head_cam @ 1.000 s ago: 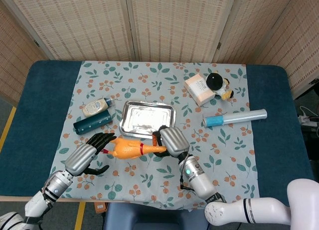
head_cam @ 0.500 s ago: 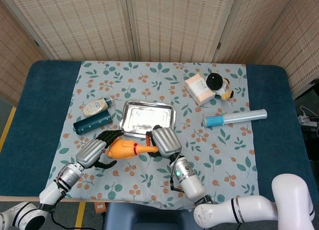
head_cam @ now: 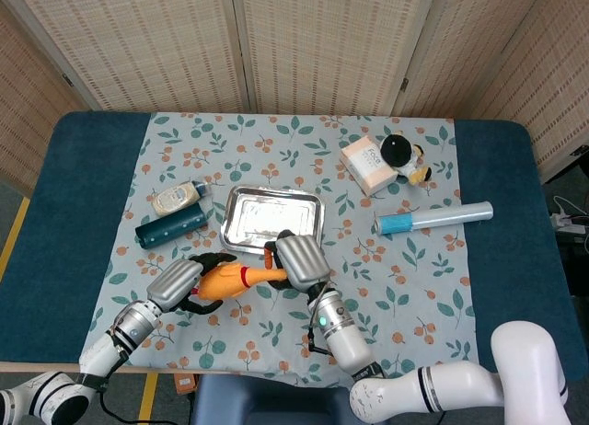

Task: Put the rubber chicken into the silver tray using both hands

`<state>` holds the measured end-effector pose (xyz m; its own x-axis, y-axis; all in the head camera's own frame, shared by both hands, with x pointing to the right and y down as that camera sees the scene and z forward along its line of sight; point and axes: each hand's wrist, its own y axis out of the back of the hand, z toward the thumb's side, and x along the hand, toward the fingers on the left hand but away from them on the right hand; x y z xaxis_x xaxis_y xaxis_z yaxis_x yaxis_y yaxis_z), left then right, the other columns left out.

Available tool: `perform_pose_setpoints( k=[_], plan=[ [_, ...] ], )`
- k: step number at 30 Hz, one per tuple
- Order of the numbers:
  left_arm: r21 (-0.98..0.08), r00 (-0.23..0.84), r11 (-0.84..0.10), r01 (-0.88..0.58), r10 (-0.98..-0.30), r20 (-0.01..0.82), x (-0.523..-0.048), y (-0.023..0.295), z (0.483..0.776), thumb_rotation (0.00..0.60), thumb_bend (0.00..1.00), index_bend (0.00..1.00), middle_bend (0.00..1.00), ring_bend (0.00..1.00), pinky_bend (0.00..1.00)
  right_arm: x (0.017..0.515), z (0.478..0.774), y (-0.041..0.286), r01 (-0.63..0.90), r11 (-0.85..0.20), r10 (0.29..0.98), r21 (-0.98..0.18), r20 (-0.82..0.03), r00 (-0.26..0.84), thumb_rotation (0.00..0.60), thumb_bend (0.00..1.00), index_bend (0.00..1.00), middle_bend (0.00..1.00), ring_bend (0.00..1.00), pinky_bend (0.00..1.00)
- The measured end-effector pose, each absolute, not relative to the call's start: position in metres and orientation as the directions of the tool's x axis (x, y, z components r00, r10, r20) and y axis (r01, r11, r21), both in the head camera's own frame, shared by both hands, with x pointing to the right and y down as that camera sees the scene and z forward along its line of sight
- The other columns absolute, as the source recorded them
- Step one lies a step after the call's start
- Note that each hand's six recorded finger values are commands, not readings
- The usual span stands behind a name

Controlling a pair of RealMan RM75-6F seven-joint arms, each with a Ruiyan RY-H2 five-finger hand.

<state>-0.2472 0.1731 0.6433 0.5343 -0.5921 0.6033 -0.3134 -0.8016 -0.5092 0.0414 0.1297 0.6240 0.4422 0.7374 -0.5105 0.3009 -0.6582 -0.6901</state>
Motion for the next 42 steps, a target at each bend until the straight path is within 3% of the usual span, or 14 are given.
perform_pose_setpoints(
  k=[4, 11, 13, 16, 17, 19, 25, 42],
  plan=[
    [-0.509, 0.524, -0.8, -0.319, -0.596, 0.608, -0.25, 0.171, 0.646, 0.6, 0.42, 0.43, 0.46, 0.39, 0.5, 0.044, 0.622, 0.127, 0.309, -0.661, 0.738, -0.684, -0.515, 0.437, 0.6, 0.39, 0.93, 0.69, 0.88, 1.0],
    [-0.515, 0.522, -0.801, -0.305, -0.593, 0.613, -0.249, 0.172, 0.646, 0.6, 0.87, 0.64, 0.65, 0.58, 0.74, 0.046, 0.622, 0.127, 0.311, -0.664, 0.735, -0.68, -0.519, 0.435, 0.6, 0.38, 0.93, 0.69, 0.88, 1.0],
    [-0.522, 0.522, -0.8, -0.296, -0.593, 0.613, -0.248, 0.172, 0.646, 0.6, 0.92, 0.66, 0.67, 0.6, 0.77, 0.047, 0.622, 0.127, 0.31, -0.665, 0.734, -0.679, -0.52, 0.436, 0.6, 0.38, 0.93, 0.69, 0.88, 1.0],
    [-0.525, 0.521, -0.799, -0.294, -0.594, 0.613, -0.246, 0.172, 0.645, 0.6, 0.99, 0.74, 0.74, 0.71, 0.89, 0.047, 0.621, 0.127, 0.311, -0.665, 0.734, -0.679, -0.52, 0.437, 0.6, 0.38, 0.93, 0.69, 0.88, 1.0],
    [-0.528, 0.518, -0.796, -0.297, -0.599, 0.611, -0.246, 0.172, 0.644, 0.6, 1.0, 0.79, 0.78, 0.77, 0.96, 0.047, 0.621, 0.127, 0.312, -0.665, 0.735, -0.679, -0.519, 0.437, 0.6, 0.38, 0.93, 0.69, 0.88, 1.0],
    [-0.549, 0.504, -0.774, -0.316, -0.627, 0.594, -0.247, 0.168, 0.642, 0.6, 1.0, 0.83, 0.82, 0.82, 1.0, 0.047, 0.619, 0.127, 0.314, -0.665, 0.735, -0.678, -0.518, 0.438, 0.6, 0.38, 0.93, 0.69, 0.88, 1.0],
    [-0.634, 0.444, -0.681, -0.366, -0.727, 0.524, -0.243, 0.163, 0.634, 0.6, 1.0, 0.85, 0.84, 0.85, 1.0, 0.05, 0.618, 0.127, 0.315, -0.666, 0.734, -0.676, -0.519, 0.437, 0.6, 0.38, 0.93, 0.69, 0.88, 1.0],
    [-0.665, 0.415, -0.656, -0.357, -0.749, 0.516, -0.242, 0.166, 0.636, 0.6, 1.0, 0.88, 0.88, 0.91, 1.0, 0.052, 0.617, 0.126, 0.316, -0.668, 0.733, -0.674, -0.524, 0.434, 0.6, 0.38, 0.93, 0.69, 0.88, 1.0]
  ],
)
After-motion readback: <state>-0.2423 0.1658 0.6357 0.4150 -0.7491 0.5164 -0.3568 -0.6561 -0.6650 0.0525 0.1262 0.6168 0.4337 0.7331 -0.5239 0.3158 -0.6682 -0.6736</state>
